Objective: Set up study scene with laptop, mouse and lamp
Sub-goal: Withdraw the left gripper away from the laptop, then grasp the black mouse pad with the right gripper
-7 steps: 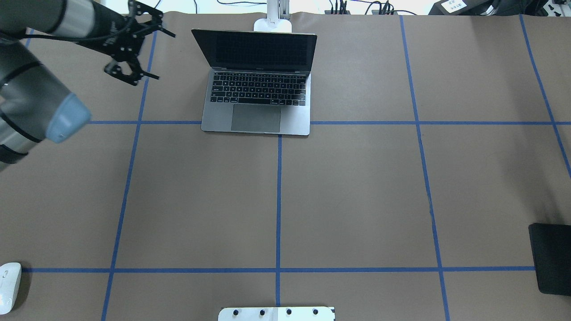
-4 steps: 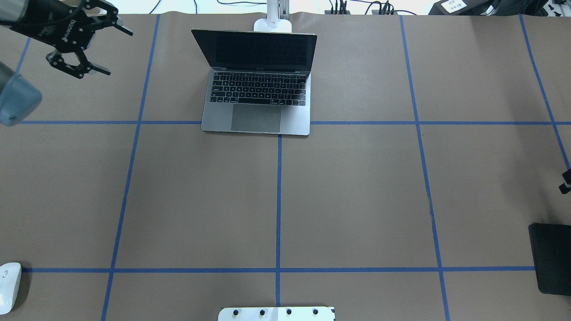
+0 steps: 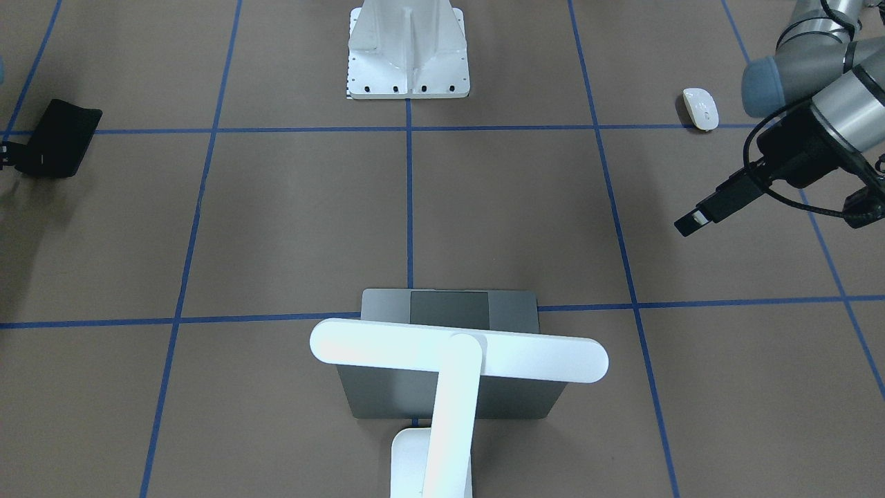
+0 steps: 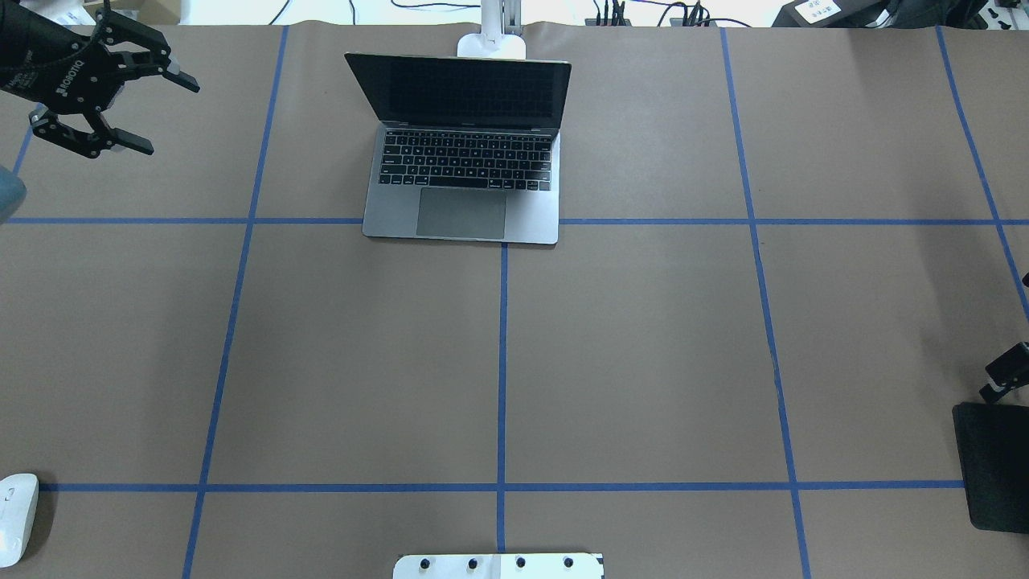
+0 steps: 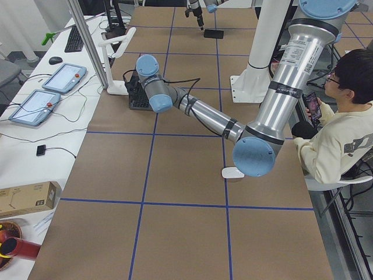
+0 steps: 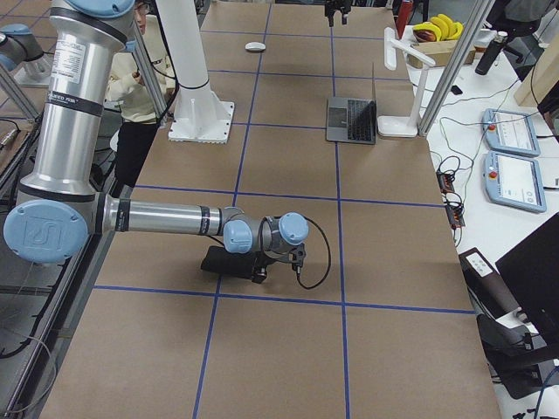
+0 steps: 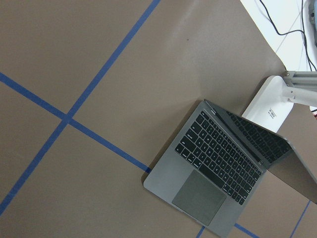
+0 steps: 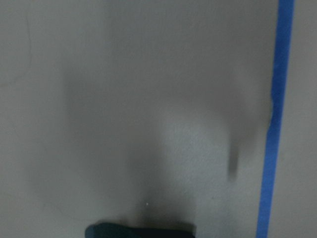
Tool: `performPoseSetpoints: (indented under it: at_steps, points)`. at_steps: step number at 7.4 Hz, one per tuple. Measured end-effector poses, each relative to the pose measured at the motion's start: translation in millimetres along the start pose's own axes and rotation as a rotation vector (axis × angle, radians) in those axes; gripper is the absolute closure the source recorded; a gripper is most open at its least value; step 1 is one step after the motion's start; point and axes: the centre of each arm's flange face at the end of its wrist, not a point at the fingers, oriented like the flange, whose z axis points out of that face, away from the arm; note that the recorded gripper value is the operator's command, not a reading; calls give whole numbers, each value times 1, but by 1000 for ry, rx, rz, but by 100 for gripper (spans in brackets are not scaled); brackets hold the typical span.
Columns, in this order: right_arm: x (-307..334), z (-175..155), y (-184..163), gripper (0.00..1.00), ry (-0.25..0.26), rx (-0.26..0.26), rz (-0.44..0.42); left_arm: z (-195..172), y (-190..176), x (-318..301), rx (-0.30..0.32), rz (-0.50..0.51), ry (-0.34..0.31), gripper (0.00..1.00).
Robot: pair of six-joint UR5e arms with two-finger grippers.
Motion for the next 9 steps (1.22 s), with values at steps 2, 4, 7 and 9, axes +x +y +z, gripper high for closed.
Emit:
performPoseSetpoints:
  at_steps: [2,4,7,9]
  points:
    - [-1,17,7,0,11,-44,3,-5,7,4,-5,18,9,1]
    - [6,26,13,0,35,-63,12,-6,9,5,-6,23,12,1]
    - [16,31,22,0,75,-67,20,-9,14,0,-8,26,13,1]
    - [17,33,25,0,73,-71,20,-10,16,1,-9,28,14,1]
